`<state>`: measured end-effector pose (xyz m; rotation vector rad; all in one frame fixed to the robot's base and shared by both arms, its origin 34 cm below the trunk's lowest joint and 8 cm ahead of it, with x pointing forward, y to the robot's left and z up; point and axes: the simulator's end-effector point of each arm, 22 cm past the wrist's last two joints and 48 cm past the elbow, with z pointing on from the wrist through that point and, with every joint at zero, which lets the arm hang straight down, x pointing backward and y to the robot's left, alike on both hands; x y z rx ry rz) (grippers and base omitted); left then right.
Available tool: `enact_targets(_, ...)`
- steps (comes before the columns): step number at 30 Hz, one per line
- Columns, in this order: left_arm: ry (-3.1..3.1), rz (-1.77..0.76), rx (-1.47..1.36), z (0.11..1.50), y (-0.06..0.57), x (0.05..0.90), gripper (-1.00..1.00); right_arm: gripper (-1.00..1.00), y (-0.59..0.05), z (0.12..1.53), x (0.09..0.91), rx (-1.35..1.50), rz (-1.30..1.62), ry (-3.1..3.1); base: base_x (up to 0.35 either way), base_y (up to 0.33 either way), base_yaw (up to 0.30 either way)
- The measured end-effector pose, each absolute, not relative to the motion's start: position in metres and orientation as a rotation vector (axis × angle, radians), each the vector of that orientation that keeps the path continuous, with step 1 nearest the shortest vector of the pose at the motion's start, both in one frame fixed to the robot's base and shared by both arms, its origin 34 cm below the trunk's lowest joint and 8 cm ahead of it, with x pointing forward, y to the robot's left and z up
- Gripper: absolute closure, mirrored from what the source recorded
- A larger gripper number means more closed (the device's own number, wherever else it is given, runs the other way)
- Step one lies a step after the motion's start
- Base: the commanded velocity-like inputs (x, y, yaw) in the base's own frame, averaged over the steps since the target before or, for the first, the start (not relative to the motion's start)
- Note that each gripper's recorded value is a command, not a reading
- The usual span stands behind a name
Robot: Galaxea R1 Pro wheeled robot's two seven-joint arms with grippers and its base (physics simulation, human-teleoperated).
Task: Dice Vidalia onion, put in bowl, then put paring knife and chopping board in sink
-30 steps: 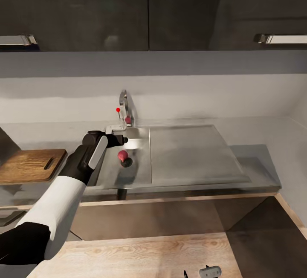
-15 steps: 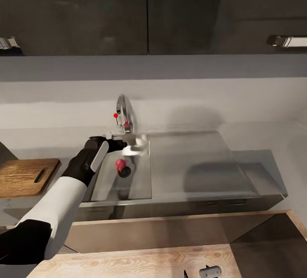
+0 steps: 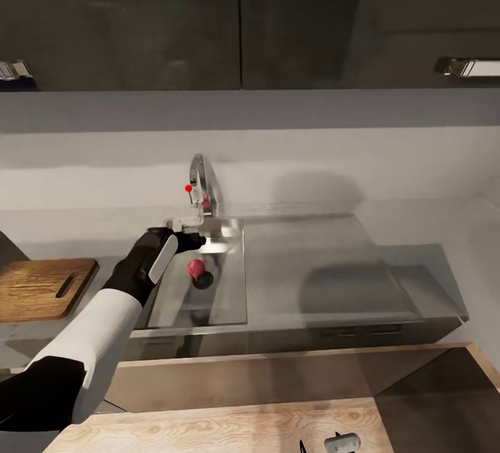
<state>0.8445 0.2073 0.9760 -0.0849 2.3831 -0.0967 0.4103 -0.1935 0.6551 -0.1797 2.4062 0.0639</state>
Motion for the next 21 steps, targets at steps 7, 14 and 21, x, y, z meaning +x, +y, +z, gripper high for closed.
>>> enact_targets(7,2.398,-0.090,-0.089,0.966,0.208,0.842,-1.00,-1.00,-0.194,0.655,0.410,-0.180,0.064,2.406,0.000,0.000,0.000)
enact_targets(14,2.425,-0.082,-0.091,0.954,0.209,0.836,-1.00,-1.00,-0.193,0.655,0.410,-0.180,0.064,2.406,0.000,0.000,0.000)
enact_targets(21,2.450,-0.076,-0.094,0.943,0.211,0.831,-1.00,-1.00,-0.194,0.655,0.410,-0.179,0.064,2.406,0.000,0.000,0.000)
